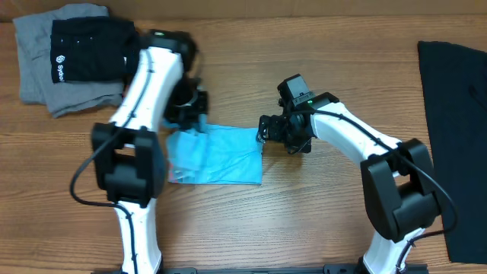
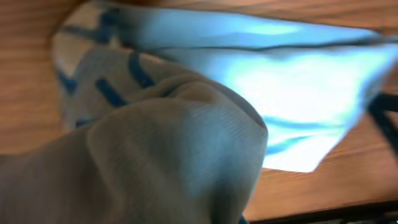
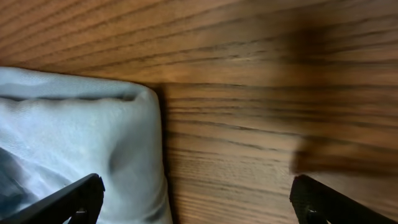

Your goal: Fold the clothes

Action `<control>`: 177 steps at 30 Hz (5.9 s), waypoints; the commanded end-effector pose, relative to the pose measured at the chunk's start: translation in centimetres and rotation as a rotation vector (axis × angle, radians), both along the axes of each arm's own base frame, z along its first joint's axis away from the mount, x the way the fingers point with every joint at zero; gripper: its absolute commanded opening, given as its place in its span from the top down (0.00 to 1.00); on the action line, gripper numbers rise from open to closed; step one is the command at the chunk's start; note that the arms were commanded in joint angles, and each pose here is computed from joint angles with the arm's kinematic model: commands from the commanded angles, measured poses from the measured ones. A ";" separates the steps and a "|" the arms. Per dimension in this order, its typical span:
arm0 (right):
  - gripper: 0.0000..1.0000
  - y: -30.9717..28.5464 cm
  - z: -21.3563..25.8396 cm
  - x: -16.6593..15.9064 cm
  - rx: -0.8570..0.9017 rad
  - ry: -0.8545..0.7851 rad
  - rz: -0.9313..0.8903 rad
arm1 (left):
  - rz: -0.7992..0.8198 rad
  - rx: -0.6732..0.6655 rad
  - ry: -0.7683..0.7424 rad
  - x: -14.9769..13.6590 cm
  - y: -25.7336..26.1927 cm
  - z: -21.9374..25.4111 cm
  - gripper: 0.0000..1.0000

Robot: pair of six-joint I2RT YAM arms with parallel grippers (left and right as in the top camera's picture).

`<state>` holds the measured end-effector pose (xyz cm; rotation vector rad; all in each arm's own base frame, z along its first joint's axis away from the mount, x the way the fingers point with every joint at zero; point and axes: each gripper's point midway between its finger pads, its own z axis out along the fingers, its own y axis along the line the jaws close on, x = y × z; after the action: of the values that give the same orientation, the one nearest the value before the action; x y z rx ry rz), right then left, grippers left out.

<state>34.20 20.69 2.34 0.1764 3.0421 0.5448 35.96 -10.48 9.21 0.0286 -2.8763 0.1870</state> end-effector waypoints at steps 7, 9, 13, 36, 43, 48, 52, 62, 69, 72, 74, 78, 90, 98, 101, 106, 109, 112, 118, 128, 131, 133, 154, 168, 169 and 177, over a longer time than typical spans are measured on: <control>0.00 0.7 -0.4 -0.1 0.037 0.010 0.013 | -0.188 -0.058 -0.082 -0.9 -8.0 0.6 0.93; 0.00 0.8 -0.3 0.0 0.041 0.006 0.014 | -0.193 -0.059 -0.084 -1.1 -8.5 0.6 0.93; 0.00 0.9 -0.3 0.0 0.046 0.005 0.014 | -0.202 -0.104 -0.084 -1.4 -10.0 0.7 0.93; 0.00 -11.8 6.7 6.4 0.028 -0.017 -0.222 | -0.269 -0.300 -0.060 -3.1 -14.6 1.9 0.83; 0.00 -12.5 9.4 6.8 0.046 -0.081 -0.222 | -0.129 -0.165 -0.136 1.2 -6.6 4.9 0.71; 0.00 -8.9 10.0 6.6 0.111 -0.100 -0.124 | 0.011 -0.018 -0.085 1.7 2.1 4.7 0.23; 0.00 -5.6 10.0 6.4 0.088 -0.145 -0.039 | 0.039 -0.055 -0.035 1.1 3.6 3.8 0.22; 0.00 3.1 11.9 7.0 0.161 -0.313 0.106 | -0.050 -0.191 0.109 -2.4 0.9 0.4 0.22; 0.00 5.0 12.0 6.2 0.177 -0.319 0.141 | -0.012 -0.140 0.134 -2.9 2.7 -1.6 0.22; 0.06 5.7 11.7 5.5 0.158 -0.311 0.163 | 0.023 -0.133 0.131 -2.6 4.2 -1.7 0.22; 0.14 5.9 11.3 5.0 0.116 -0.312 0.171 | 0.037 -0.133 0.135 -2.7 4.7 -1.6 0.21; 0.27 6.9 10.8 3.8 0.048 -0.318 0.205 | 0.036 -0.111 0.134 -2.7 5.4 -1.7 0.20; 0.26 9.3 8.1 2.1 -0.060 -0.323 0.275 | 0.032 -0.099 0.134 -2.7 5.6 -1.8 0.18; 0.25 6.8 6.9 4.2 -0.241 -0.400 0.279 | 0.032 -0.099 0.134 -2.7 5.6 -1.8 0.18; 0.27 6.7 6.6 4.2 -0.247 -0.399 0.292 | 0.032 -0.099 0.134 -2.7 5.6 -1.8 0.17; 0.55 6.5 5.3 4.3 -0.262 -0.372 0.292 | 0.032 -0.099 0.134 -2.7 5.6 -1.8 0.17; 0.74 6.1 4.7 4.4 -0.270 -0.359 0.287 | 0.032 -0.099 0.135 -2.7 5.6 -1.8 0.18; 0.92 5.1 4.7 4.9 -0.296 -0.360 0.262 | 0.032 -0.100 0.136 -2.7 5.6 -1.8 0.17; 0.96 1.0 4.1 5.0 -0.393 -0.290 0.213 | 0.031 -0.096 0.142 -2.9 5.7 -1.7 0.18; 0.48 -4.9 3.3 1.4 -0.488 -0.045 0.114 | 0.030 -0.093 0.137 -2.8 5.7 -1.8 0.16; 0.08 -5.7 3.3 0.6 -0.512 -0.005 0.088 | 0.033 -0.108 0.126 -2.5 5.4 -1.8 0.15; 0.06 -6.2 3.4 0.5 -0.525 0.007 0.029 | 0.046 -0.156 0.110 -2.0 4.6 -1.7 0.15; 0.00 -14.5 16.8 4.0 -0.276 -0.221 -0.347 | -0.232 -0.509 -0.003 -2.6 -9.4 -2.4 0.11; 0.00 -15.3 17.1 5.2 -0.266 -0.259 -0.375 | -0.325 -0.553 0.027 -4.7 -11.7 -2.5 0.69; 0.00 -15.3 17.2 5.4 -0.266 -0.273 -0.370 | -0.344 -0.571 0.032 -5.0 -12.1 -2.2 0.69; 0.00 -16.5 17.9 7.0 -0.284 -0.340 -0.402 | -0.436 -0.574 0.132 -9.0 -14.6 -1.5 0.68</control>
<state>40.59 5.21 19.57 0.5830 2.6496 0.1188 28.40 -23.06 6.96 -0.5472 -2.5540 0.8238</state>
